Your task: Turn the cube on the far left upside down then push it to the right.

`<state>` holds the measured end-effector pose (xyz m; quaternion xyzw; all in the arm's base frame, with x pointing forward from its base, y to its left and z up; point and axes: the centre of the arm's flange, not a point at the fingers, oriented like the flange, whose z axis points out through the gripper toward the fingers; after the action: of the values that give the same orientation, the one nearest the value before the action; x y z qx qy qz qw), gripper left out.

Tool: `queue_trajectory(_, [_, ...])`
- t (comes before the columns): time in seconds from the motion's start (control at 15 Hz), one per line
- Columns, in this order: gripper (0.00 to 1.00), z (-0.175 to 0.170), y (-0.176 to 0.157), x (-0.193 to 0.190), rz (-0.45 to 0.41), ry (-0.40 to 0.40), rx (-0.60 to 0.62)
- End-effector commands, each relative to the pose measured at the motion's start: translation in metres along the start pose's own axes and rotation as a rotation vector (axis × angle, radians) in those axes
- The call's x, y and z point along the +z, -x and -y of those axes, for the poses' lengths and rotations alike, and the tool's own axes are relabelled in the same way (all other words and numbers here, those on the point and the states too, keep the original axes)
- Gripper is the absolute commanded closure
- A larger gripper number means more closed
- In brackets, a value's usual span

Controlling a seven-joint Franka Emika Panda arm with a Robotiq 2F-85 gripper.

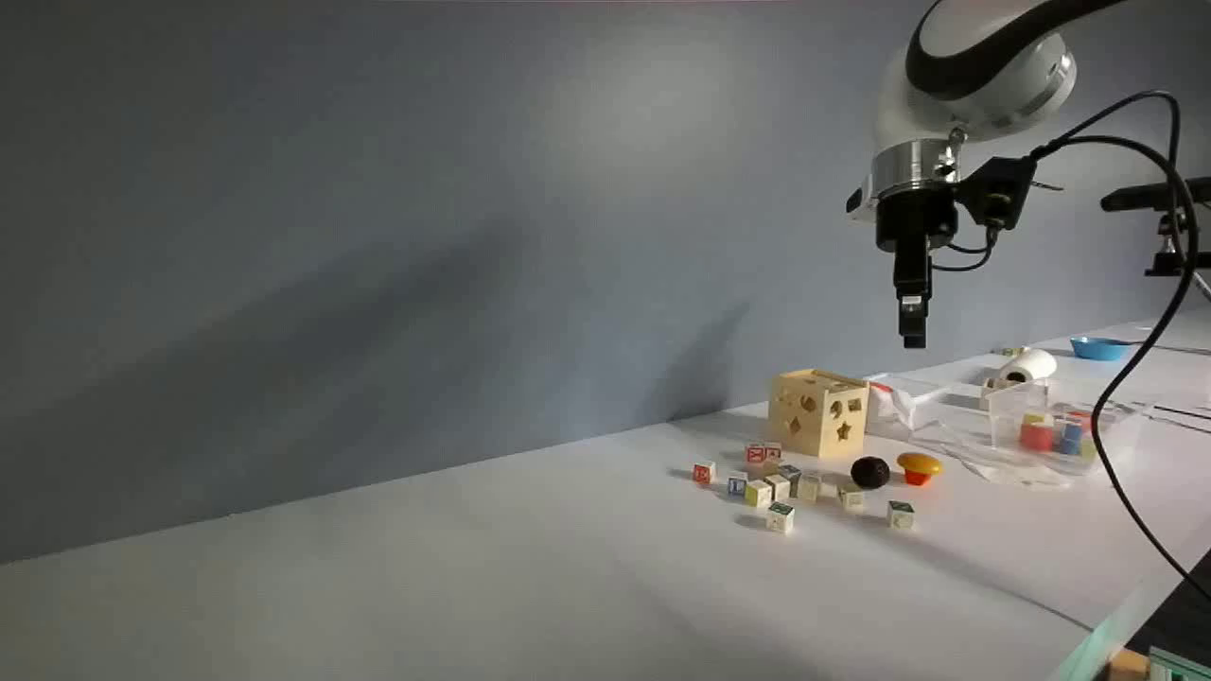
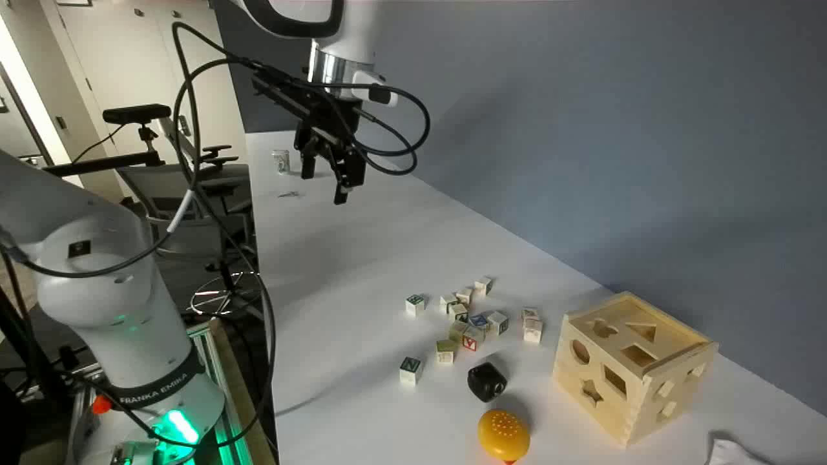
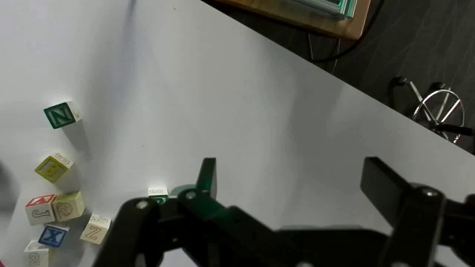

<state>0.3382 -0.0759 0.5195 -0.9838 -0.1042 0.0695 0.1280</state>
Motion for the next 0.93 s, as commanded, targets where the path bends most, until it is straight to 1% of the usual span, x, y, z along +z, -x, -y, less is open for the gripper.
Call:
queue_trajectory(0.0, [0.0,0.0,0.0,0.0,0.0,0.0,0.0])
queue_trajectory(0.47, [0.0,0.0,0.0,0.0,0.0,0.0,0.0])
queue_trajectory(0.53, [0.0,0.001,-0.007,0.002,-0.04,0.003,0.04])
queue_trajectory(0.8, [0.0,-0.002,-0.058,0.022,-0.159,0.028,0.243])
queue_trajectory(0.87, [0.0,-0.004,-0.07,0.029,-0.172,0.036,0.289])
